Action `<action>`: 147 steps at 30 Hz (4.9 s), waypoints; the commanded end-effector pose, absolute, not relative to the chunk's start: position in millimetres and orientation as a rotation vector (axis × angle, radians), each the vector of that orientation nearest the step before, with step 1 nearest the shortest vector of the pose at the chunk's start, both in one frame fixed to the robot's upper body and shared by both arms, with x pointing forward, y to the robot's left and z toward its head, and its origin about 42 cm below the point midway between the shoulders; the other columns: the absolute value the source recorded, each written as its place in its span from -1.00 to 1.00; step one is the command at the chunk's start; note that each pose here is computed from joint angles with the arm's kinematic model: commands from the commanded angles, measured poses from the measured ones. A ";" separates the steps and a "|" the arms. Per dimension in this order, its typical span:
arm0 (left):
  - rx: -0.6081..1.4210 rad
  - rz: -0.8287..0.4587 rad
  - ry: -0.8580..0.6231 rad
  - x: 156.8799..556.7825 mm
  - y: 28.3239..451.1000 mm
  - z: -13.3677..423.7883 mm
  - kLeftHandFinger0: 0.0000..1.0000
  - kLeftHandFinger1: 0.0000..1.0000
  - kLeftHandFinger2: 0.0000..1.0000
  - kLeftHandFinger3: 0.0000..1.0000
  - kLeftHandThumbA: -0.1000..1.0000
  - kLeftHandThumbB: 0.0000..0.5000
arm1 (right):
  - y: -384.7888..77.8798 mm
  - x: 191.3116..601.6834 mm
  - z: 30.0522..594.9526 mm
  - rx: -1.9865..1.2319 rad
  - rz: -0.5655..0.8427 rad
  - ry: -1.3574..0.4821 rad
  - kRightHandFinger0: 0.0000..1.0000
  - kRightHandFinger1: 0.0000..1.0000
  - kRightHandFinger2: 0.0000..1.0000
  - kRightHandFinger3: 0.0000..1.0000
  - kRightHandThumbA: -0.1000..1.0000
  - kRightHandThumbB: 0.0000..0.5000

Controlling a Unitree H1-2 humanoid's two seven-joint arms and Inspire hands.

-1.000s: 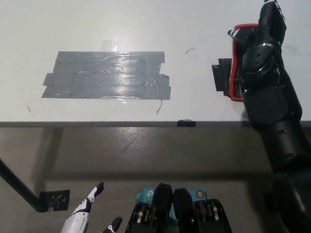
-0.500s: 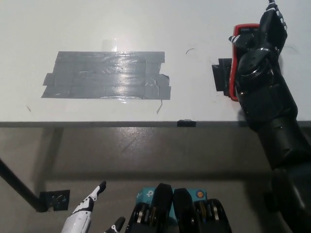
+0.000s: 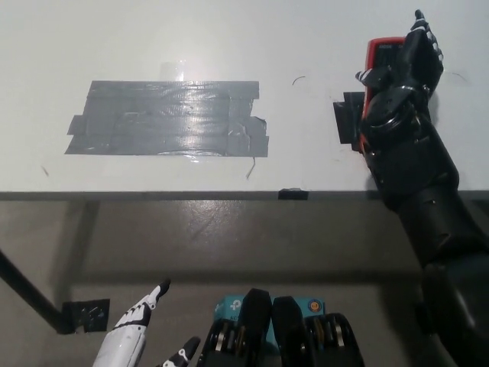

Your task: The robot first picks the multimeter with right hand and then unfolds the black stand on the back of it using left hand

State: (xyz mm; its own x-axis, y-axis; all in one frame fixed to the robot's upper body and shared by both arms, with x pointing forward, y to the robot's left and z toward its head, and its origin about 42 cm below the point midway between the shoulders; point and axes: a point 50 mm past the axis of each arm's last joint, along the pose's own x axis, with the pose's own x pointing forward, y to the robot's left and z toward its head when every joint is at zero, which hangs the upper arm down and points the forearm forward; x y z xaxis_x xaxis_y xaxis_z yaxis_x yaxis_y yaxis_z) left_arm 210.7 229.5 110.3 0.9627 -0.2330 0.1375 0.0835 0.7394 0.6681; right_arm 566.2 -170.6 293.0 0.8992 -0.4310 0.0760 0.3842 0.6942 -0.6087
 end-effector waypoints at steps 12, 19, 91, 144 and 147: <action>0.761 -0.174 -0.274 210.3 232.8 120.7 1.00 1.00 1.00 1.00 0.59 -0.83 | -177.9 578.6 322.8 -0.601 -0.521 0.023 1.00 1.00 1.00 1.00 1.00 0.79; 0.772 -0.168 -0.277 211.9 233.2 122.9 1.00 1.00 1.00 1.00 0.56 -0.88 | -182.6 578.6 318.2 -0.567 -0.522 0.042 1.00 1.00 1.00 1.00 1.00 0.95; 0.552 -0.140 -0.405 209.1 228.5 143.5 1.00 1.00 1.00 1.00 0.31 -0.78 | -149.2 469.4 375.1 1.260 0.533 -0.318 -1.00 -0.35 0.66 0.73 -1.00 -0.27; 0.324 -0.064 -1.267 238.0 134.3 377.3 1.00 1.00 1.00 1.00 1.00 0.08 | -104.9 340.8 374.8 1.127 1.020 -0.393 -1.00 -1.00 -0.05 -0.57 -1.00 -0.30; 0.323 -0.097 -1.329 241.7 134.4 380.5 1.00 1.00 1.00 1.00 1.00 -0.02 | -105.0 339.3 369.1 1.132 1.020 -0.372 -1.00 -1.00 -0.09 -0.64 -1.00 -0.33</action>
State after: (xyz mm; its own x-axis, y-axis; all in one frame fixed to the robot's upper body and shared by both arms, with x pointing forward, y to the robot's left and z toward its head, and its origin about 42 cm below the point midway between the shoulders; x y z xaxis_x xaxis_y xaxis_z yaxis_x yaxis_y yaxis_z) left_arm 244.0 138.3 369.4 0.3417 -0.2111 0.9158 -0.1386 0.9525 0.2713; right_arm 352.8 -111.0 349.4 0.6567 0.4459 0.6082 -0.7324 0.1846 0.6554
